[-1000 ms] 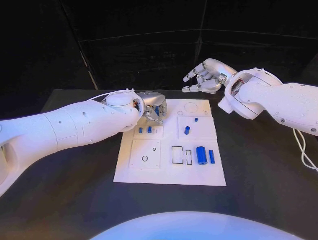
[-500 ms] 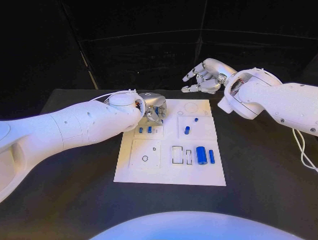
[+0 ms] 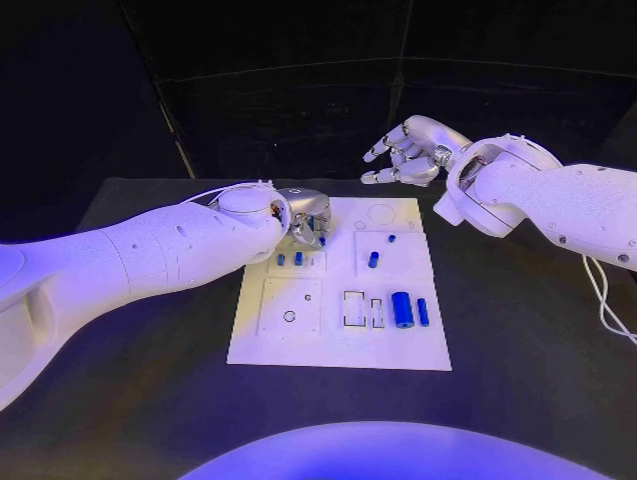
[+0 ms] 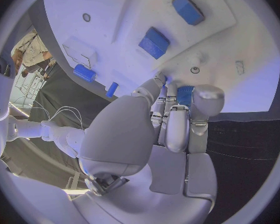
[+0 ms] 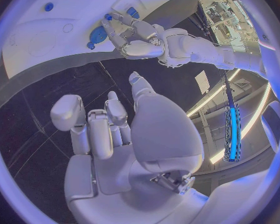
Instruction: Assemble the parts on the task board
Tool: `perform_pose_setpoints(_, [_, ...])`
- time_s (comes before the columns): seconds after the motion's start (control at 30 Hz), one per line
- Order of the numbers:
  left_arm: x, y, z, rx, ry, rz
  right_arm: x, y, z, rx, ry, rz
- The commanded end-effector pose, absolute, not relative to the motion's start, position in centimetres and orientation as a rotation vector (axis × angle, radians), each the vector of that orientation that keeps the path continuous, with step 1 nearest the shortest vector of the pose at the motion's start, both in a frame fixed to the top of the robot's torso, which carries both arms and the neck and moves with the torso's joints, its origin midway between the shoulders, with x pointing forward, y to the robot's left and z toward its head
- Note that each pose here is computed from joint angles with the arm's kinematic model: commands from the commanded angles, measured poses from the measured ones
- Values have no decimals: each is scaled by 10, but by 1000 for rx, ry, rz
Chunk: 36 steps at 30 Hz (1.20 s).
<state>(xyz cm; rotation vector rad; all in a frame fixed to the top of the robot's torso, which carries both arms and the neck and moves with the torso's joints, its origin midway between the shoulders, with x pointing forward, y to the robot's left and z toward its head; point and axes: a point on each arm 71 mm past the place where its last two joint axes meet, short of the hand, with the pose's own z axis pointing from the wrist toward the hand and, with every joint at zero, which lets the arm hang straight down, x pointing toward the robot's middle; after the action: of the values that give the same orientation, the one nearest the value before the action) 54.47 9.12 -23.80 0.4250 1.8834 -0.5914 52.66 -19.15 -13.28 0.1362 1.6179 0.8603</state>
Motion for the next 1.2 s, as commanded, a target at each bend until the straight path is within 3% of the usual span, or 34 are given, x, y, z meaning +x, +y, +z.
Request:
perform_pose_setpoints(0.03, [544,90,-239,438,1900,-584,526,-190,-131,133,1605,868])
perform_pose_setpoints(0.63, [543,87,-241,444,1900,-595,526,-189,-131,133,1609,868])
perform_pose_setpoints(1.2, [544,94,-234,407,1803,-622,526,-190,-131,133,1610,867])
